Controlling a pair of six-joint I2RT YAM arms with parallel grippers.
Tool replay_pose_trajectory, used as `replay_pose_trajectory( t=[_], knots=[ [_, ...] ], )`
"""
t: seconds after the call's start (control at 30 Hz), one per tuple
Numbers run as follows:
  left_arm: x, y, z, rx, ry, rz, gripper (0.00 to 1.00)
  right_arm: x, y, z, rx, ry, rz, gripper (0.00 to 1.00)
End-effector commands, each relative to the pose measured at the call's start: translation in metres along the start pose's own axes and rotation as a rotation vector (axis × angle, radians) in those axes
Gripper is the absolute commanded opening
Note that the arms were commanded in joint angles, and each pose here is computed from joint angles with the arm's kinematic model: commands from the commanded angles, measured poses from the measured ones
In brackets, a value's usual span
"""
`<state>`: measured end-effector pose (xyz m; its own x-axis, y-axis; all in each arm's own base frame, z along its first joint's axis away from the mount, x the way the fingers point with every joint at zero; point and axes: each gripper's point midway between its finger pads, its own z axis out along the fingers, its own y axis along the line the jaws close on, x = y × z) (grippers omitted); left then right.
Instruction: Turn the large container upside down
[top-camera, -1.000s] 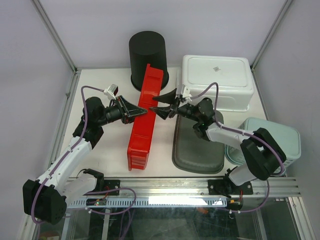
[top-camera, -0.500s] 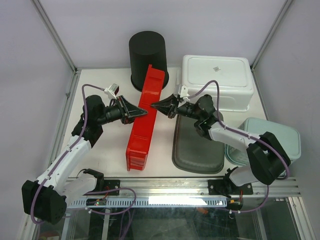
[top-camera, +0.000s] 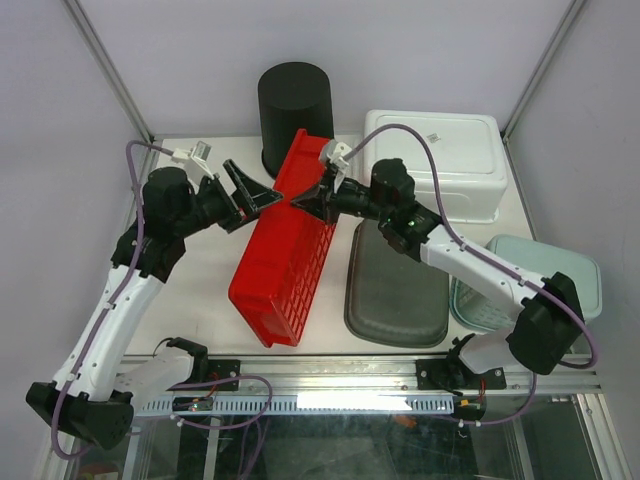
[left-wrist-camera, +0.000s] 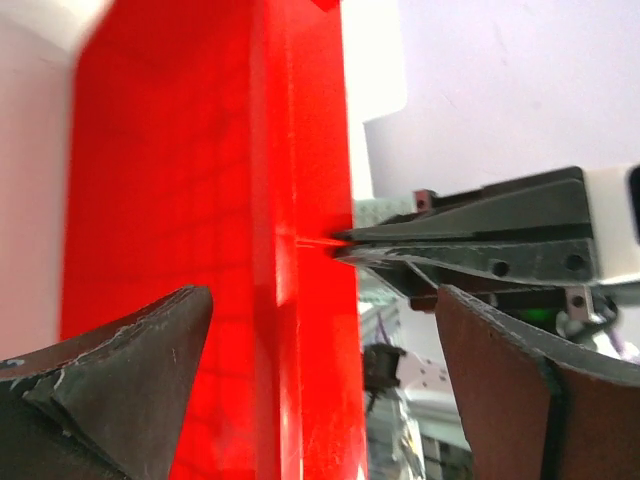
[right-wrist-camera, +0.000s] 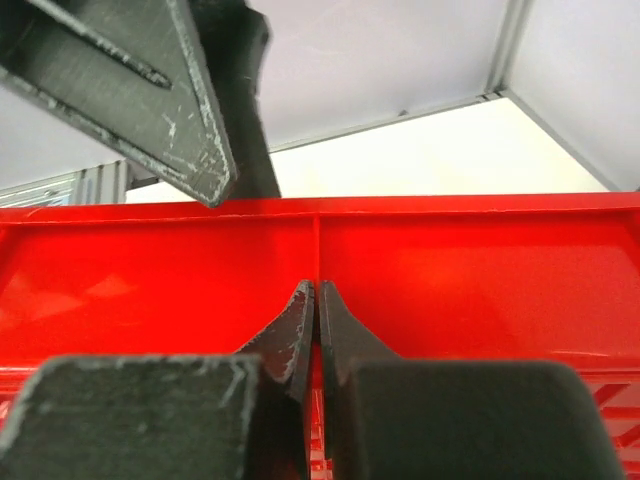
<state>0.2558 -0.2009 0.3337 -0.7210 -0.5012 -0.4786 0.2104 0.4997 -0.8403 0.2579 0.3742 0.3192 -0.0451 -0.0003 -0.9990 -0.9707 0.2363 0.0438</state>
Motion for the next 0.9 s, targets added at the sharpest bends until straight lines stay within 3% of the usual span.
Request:
replay_pose_trajectory(
  t=[0.0,0.13,0.27,0.4,0.5,0.6,0.63,0.7,0.77,0.87],
  knots=[
    [-0.037,0.014,-0.038,-0.237,-0.188,0.112,0.99,-0.051,-0.011,0.011,0.116,-0.029,-0.055,0.0],
    [-0.073,0.006,-0.082,-0.367,-0.393,0.131,0.99,-0.041,-0.011,0.032,0.104,0.009,-0.05,0.0],
    [-0.097,-0.008,-0.129,-0.429,-0.582,0.096,0.99,-0.021,-0.021,0.067,0.088,0.137,0.006,0.0],
    [-0.107,-0.013,-0.176,-0.452,-0.767,0.047,0.99,0.009,-0.045,0.107,0.188,0.234,0.027,0.0],
    [-0.107,-0.016,-0.193,-0.441,-0.82,0.032,0.99,0.024,-0.065,0.135,0.286,0.256,0.068,0.0],
    [-0.104,-0.018,-0.191,-0.43,-0.799,0.038,0.99,0.033,-0.068,0.167,0.289,0.256,0.113,0.0],
    [-0.103,-0.018,-0.188,-0.431,-0.785,0.041,0.99,0.032,-0.065,0.178,0.262,0.238,0.133,0.08],
    [-0.101,-0.014,-0.18,-0.443,-0.748,0.051,0.99,0.023,-0.054,0.194,0.201,0.187,0.198,0.57],
    [-0.1,-0.011,-0.173,-0.463,-0.714,0.068,0.99,0.011,-0.044,0.2,0.159,0.145,0.238,0.96],
    [-0.099,-0.005,-0.164,-0.49,-0.672,0.1,0.99,0.005,-0.047,0.185,0.205,0.154,0.207,1.0]
  ],
)
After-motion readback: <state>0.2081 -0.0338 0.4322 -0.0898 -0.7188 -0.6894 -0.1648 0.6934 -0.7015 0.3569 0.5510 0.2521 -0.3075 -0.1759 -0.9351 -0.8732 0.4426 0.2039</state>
